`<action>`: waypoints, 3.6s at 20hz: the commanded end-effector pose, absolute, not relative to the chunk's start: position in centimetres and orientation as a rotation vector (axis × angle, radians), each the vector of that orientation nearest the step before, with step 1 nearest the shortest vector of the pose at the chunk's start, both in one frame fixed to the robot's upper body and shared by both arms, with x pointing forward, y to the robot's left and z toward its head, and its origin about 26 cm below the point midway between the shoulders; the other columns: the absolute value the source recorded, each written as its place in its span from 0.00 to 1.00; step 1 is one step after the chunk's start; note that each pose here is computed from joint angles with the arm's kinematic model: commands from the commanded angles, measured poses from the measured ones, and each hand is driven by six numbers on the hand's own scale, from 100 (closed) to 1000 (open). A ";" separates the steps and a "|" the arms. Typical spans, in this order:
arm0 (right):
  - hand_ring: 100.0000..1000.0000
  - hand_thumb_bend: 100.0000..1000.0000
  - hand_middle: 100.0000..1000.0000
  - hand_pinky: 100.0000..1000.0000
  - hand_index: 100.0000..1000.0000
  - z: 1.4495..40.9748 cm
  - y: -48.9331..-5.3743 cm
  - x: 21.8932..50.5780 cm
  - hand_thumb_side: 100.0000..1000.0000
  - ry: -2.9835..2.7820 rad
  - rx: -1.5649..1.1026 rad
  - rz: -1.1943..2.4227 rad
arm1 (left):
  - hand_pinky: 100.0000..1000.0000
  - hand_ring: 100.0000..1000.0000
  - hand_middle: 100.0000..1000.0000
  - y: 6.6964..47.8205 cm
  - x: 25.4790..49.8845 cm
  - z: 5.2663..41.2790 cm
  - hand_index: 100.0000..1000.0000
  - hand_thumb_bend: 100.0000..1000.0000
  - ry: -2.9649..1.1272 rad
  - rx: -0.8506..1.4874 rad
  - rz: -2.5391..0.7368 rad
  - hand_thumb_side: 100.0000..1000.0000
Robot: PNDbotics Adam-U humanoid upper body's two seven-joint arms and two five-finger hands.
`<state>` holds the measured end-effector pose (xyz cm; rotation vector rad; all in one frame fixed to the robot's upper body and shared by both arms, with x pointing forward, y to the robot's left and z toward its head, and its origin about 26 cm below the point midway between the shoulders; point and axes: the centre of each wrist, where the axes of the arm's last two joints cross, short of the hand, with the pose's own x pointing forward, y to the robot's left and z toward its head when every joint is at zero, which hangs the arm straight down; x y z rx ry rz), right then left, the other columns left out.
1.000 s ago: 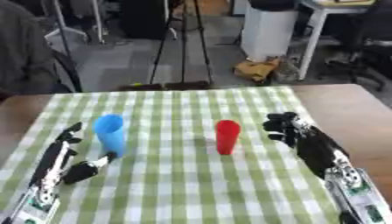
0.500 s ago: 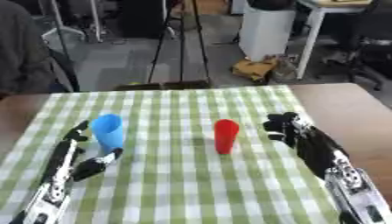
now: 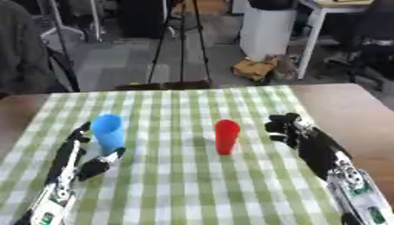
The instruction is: Pour the contents of one cup into another cup.
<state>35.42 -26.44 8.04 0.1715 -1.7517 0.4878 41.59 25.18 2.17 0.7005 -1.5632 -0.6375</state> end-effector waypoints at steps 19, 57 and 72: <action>0.86 0.00 0.73 0.86 0.86 8.9 -26.5 35.7 1.00 -1.775 0.168 0.506 | 0.66 0.79 0.88 24.3 43.2 3.4 1.00 0.59 -1.579 0.755 -0.628 0.46; 0.86 0.00 0.73 0.86 0.86 9.0 -26.4 35.8 0.99 -1.778 0.172 0.512 | 0.46 0.53 0.62 23.9 43.7 4.2 0.77 0.00 -1.656 0.787 -0.425 0.23; 0.86 0.00 0.73 0.86 0.86 9.0 -26.7 35.9 0.94 -1.777 0.158 0.527 | 0.43 0.47 0.54 24.9 42.1 8.6 0.71 0.00 -1.855 0.762 -0.428 0.15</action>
